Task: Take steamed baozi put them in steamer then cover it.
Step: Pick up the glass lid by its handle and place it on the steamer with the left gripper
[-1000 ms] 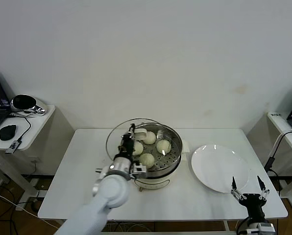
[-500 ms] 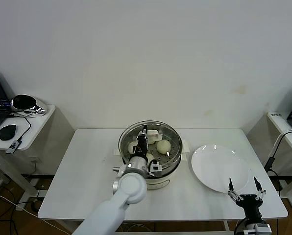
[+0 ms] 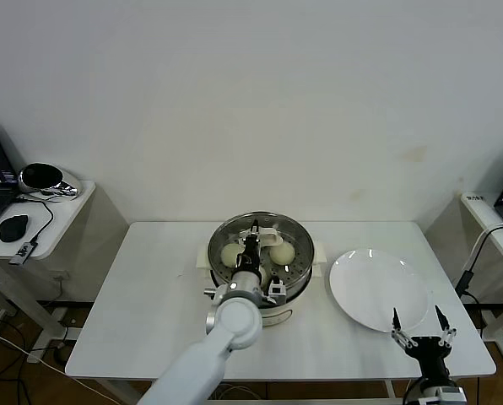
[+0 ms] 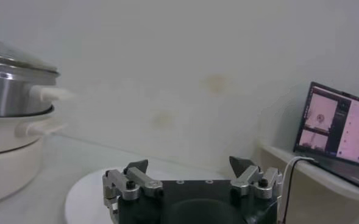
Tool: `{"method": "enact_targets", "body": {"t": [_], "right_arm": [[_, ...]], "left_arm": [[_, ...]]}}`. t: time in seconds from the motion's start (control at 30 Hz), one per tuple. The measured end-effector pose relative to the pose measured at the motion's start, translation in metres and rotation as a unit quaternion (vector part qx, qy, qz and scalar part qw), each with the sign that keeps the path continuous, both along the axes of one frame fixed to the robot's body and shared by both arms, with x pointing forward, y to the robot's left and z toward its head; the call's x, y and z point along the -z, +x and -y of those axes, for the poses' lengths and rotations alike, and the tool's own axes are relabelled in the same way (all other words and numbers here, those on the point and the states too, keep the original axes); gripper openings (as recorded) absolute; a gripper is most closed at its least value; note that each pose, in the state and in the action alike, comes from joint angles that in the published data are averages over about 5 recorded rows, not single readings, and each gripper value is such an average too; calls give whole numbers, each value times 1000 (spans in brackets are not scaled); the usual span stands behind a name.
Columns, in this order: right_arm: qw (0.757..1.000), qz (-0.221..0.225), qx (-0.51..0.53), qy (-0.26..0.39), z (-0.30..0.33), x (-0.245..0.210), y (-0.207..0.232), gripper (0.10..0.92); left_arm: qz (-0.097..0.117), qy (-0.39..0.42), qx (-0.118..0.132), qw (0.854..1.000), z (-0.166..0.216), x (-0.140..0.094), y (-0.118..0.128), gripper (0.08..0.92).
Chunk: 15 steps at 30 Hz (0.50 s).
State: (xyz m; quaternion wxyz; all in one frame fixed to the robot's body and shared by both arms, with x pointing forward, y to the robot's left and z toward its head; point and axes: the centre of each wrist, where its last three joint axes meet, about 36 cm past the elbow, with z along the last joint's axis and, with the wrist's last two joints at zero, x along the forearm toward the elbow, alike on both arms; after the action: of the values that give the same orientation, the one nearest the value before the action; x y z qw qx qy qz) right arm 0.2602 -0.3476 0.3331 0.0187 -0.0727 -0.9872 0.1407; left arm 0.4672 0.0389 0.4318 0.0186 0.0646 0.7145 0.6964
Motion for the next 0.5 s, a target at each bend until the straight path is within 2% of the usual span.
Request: {"method": "enact_targets", "body": {"t": [0.3,0.4,0.5], "right_arm": [[1000,-2,-2,0,-1,1,0,823],[1000,-2,-3,0,-2,1,0,823],[1000,-3,-5,1,-3,2,0,823]], "left_arm": [[-1,0,-3,1000,2,6,1,152],[-2,-5,-3,1000,2,6,0,204],[-3,-10,-3,1000,1,6,-2,290]]}}
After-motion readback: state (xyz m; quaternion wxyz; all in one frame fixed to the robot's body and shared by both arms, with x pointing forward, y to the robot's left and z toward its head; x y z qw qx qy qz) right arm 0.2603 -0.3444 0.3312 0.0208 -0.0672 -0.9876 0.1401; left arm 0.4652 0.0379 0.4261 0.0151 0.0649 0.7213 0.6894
